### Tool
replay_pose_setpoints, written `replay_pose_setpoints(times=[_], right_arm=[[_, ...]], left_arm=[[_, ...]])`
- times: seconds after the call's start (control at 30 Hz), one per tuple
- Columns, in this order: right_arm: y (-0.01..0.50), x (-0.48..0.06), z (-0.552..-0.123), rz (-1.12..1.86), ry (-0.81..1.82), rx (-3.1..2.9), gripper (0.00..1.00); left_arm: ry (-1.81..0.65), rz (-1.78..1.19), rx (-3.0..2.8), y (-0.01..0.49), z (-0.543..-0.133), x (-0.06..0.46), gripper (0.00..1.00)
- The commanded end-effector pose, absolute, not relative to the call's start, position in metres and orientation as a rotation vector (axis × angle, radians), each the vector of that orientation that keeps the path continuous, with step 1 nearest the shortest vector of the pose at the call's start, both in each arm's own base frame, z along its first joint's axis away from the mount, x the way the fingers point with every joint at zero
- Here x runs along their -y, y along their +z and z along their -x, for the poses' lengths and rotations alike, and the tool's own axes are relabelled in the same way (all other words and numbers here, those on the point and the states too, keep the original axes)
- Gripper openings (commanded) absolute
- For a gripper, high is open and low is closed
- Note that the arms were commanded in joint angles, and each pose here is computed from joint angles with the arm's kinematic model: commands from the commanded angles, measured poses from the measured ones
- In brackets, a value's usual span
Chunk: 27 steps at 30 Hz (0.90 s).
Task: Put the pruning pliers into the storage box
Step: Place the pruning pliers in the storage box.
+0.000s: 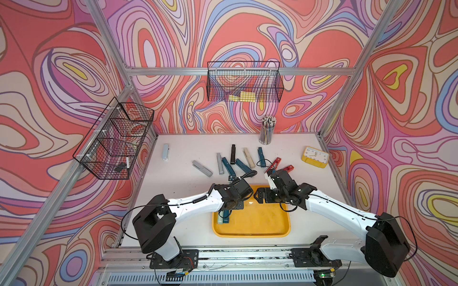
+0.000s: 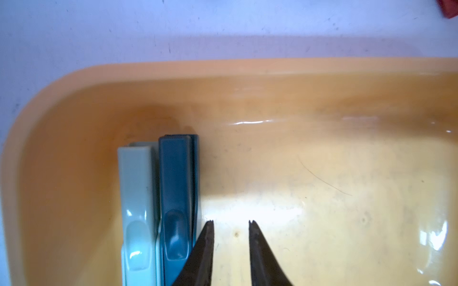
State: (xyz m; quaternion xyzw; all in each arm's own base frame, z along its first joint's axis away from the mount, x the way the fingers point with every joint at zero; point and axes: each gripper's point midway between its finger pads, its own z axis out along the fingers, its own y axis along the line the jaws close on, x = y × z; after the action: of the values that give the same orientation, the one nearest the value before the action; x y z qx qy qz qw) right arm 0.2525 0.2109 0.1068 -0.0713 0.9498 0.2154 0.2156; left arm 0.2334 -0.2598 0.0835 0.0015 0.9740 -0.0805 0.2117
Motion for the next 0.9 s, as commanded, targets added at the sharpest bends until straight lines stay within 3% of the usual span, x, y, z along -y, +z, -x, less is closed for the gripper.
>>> replay_pose_setpoints(times=[0.0,0.43,0.87], right_arm=[[0.116,-0.215,-0.259,0.21,0.586,-2.615,0.98],[0.157,-0.232,-0.289,0.305,0.558,-2.533,0.99],[0.178,-0.265,-0.335,0.523,0.501,-2.437,0.96]], left_arm=[[-0.259,-0.038,-2.63,0.106,-0.236,0.248,0.4],[-0.653,-0.109,-2.562,0.135,-0.24,0.242,0.66],[-0.733,-0.022,-2.563,0.144,-0.243,0.219,0.94]])
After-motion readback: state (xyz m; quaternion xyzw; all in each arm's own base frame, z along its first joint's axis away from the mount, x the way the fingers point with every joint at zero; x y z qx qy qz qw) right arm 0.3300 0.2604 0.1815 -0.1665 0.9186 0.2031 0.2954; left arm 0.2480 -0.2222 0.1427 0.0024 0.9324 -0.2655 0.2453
